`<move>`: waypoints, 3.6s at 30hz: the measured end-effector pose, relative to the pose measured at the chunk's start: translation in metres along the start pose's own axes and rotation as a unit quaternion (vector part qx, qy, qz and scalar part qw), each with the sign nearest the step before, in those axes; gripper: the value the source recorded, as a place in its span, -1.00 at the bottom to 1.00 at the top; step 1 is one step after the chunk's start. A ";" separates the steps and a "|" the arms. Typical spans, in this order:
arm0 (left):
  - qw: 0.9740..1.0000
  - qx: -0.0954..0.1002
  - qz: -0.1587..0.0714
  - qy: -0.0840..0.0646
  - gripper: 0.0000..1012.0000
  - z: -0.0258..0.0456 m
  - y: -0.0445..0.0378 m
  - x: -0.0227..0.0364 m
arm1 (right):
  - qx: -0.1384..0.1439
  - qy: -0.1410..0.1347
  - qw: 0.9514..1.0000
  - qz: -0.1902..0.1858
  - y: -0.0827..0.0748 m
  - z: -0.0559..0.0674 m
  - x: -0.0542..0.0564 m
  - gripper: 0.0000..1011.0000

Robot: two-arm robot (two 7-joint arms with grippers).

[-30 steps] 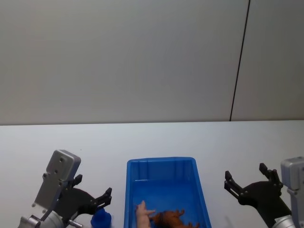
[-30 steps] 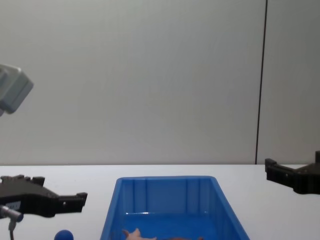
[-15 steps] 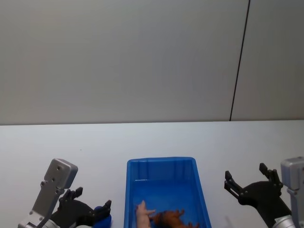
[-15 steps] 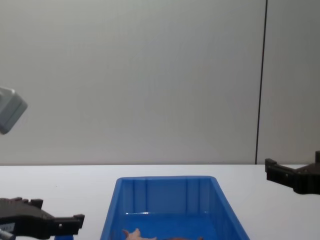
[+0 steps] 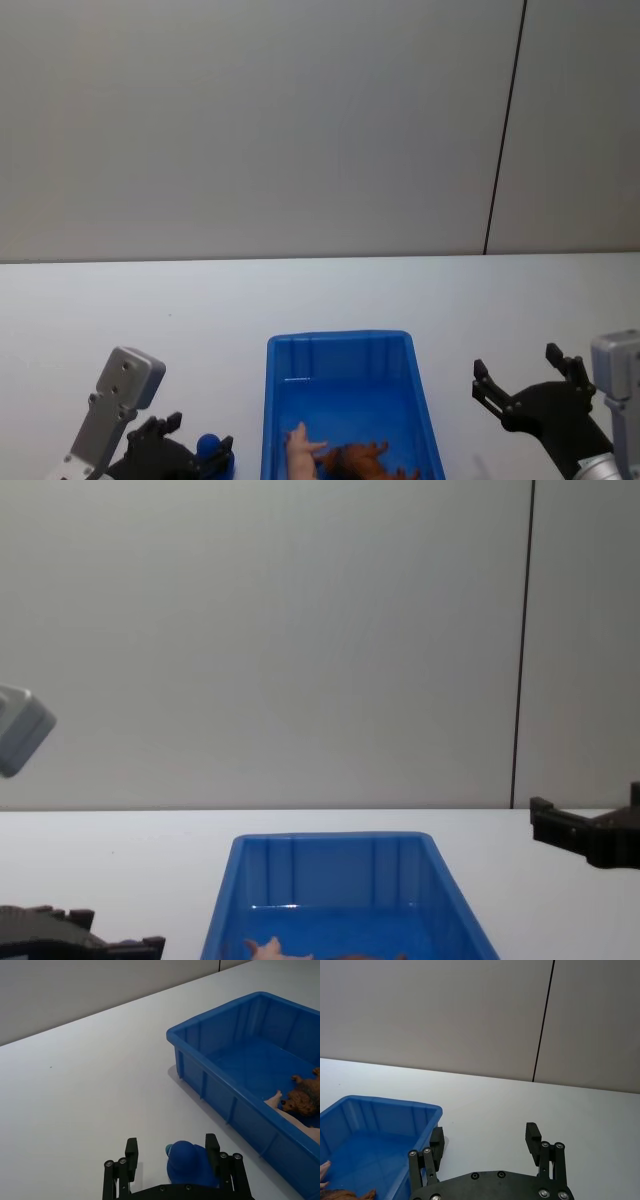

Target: Pick up the two dolls from the table and place them into the box.

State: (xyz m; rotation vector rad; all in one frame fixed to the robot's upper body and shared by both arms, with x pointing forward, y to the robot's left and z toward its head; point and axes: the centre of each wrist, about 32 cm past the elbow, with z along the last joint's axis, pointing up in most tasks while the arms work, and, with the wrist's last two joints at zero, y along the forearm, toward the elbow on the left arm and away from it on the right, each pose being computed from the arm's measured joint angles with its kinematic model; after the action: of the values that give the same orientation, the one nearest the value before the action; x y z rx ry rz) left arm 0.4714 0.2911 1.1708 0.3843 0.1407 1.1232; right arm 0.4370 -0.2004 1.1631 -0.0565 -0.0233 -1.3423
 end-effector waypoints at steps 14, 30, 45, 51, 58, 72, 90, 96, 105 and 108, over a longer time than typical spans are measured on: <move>1.000 0.010 -0.010 0.002 -0.13 -0.0040 -0.0026 0.0009 | 0.000 0.000 1.000 0.000 0.000 0.000 0.000 0.98; 1.000 -0.006 -0.022 0.000 -0.54 -0.0026 -0.0051 0.0004 | 0.000 0.000 1.000 0.000 0.000 0.000 0.000 0.98; 0.997 -0.073 -0.004 -0.030 -0.71 0.0211 0.0004 -0.0022 | 0.000 0.000 1.000 0.000 0.000 0.000 0.000 0.98; 0.993 -0.103 0.009 -0.047 -0.76 0.0320 0.0034 -0.0037 | 0.000 0.000 1.000 0.000 0.000 0.000 0.000 0.98; 0.986 -0.156 0.009 -0.060 -0.85 0.0431 0.0039 -0.0057 | 0.000 0.000 1.000 0.000 0.000 0.000 0.000 0.98; 0.969 -0.234 -0.056 -0.060 -0.86 0.0574 -0.0061 -0.0079 | 0.000 0.000 1.000 0.000 0.000 0.000 0.000 0.98; 0.950 -0.267 -0.151 -0.052 -0.12 0.0688 -0.0305 -0.0155 | 0.000 0.000 1.000 0.000 0.000 0.000 0.000 0.98; 0.947 -0.271 -0.166 -0.051 0.32 0.0709 -0.0349 -0.0173 | 0.000 0.000 1.000 0.000 0.000 0.000 0.000 0.98; 0.944 -0.274 -0.176 -0.051 0.83 0.0723 -0.0379 -0.0185 | 0.000 0.000 1.000 0.000 0.000 0.000 0.000 0.98; 0.943 -0.274 -0.179 -0.051 0.94 0.0727 -0.0388 -0.0188 | 0.000 0.000 1.000 0.000 0.000 0.000 0.000 0.98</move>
State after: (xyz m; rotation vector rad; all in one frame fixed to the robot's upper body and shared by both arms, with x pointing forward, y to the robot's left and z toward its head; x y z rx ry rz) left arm 0.5181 0.2429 1.2222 -0.0841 -0.1891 0.7373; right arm 0.4370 -0.2004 1.1632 -0.0564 -0.0233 -1.3423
